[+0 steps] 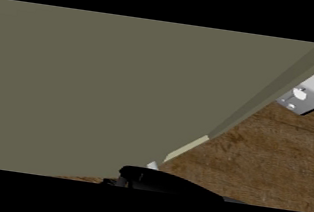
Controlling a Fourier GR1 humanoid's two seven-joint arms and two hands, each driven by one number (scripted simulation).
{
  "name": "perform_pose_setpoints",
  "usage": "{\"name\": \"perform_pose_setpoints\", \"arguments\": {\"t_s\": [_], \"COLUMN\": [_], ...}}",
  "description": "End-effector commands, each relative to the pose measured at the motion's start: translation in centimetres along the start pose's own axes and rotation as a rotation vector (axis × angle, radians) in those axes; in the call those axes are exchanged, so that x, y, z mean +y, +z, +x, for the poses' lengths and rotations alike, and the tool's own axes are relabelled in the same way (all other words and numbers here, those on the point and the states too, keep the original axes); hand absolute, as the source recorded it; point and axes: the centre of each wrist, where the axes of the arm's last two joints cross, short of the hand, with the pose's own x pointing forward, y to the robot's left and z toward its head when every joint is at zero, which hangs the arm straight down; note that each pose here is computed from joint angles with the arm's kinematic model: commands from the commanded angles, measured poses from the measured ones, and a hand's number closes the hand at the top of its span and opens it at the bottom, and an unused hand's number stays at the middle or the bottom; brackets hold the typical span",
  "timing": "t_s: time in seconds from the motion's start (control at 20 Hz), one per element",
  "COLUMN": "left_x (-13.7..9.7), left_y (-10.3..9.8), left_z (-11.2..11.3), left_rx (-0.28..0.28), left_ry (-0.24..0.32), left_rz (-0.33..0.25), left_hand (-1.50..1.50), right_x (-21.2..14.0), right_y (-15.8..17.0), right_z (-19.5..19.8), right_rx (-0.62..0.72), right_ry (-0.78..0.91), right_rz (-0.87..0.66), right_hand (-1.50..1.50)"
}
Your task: Pick up the bottled water, place it into the cabinet and close the cabinet
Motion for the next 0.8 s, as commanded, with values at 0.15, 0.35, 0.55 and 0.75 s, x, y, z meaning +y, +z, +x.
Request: {"name": "perform_pose_setpoints", "arguments": {"t_s": [0.15, 0.35, 0.55, 0.75], "left_x": [1.9, 3.4, 3.7, 4.0], "left_y": [2.7, 5.3, 6.5, 7.3], "left_z": [1.2, 1.8, 3.0, 3.1], "left_rx": [-0.001, -0.002, -0.039, -0.019], "left_ry": [-0.003, -0.016, -0.018, -0.026], "left_rz": [0.043, 0.091, 0.112, 0.109], "left_hand": [-1.5, -1.5, -1.5, -1.5], "right_x": [-2.1, -5.6, -8.1, -10.7], "right_y": [-6.6, -7.0, -6.6, -5.8], "right_z": [2.8, 2.6, 1.6, -1.3], "right_rx": [0.087, 0.091, 0.113, 0.098], "right_ry": [-0.081, -0.217, -0.268, -0.291], "right_rz": [0.003, -0.022, -0.05, -0.076], "right_hand": [1.5, 1.5, 1.5, 1.5]}}
